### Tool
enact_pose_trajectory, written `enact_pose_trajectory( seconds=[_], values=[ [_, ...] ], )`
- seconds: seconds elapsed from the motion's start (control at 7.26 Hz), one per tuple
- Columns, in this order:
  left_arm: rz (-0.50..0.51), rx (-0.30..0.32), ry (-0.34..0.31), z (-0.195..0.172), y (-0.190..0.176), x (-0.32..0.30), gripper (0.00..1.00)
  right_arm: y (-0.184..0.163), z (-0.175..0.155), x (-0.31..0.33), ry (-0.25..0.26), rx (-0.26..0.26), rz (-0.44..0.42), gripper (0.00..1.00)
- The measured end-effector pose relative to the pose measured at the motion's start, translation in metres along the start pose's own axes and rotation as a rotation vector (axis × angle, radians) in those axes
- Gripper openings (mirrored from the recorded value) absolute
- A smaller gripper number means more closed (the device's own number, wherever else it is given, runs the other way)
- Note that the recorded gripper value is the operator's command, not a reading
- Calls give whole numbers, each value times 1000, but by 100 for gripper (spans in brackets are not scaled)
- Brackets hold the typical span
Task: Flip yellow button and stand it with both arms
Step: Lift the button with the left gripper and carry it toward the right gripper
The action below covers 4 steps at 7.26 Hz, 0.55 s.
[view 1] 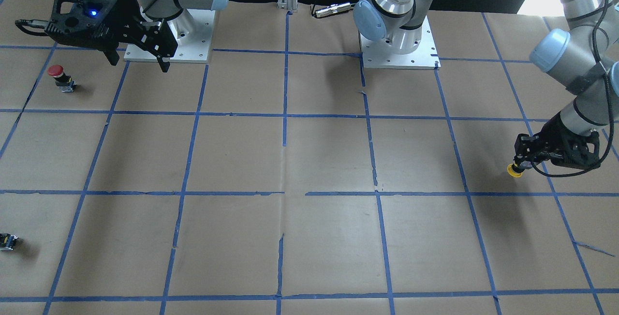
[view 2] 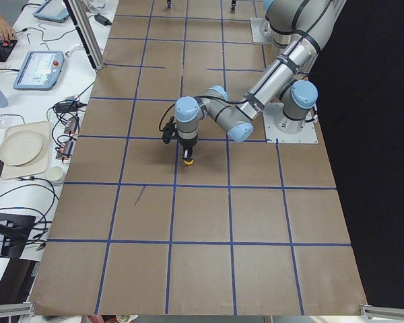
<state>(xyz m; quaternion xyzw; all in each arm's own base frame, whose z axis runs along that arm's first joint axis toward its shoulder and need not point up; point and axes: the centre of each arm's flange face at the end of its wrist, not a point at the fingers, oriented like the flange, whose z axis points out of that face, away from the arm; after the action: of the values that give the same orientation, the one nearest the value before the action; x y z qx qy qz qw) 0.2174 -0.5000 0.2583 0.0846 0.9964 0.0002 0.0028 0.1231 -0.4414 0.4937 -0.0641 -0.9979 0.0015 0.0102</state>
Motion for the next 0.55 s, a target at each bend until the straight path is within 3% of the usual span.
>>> enact_pose_trajectory(
  seconds=[0.28, 0.55],
  values=[
    [22, -6, 88, -38, -7, 56, 4, 0, 0, 0, 0, 3, 0, 100],
    [9, 25, 262, -50, -19, 115, 3, -1, -3, 3, -5, 7, 8, 100]
  ],
)
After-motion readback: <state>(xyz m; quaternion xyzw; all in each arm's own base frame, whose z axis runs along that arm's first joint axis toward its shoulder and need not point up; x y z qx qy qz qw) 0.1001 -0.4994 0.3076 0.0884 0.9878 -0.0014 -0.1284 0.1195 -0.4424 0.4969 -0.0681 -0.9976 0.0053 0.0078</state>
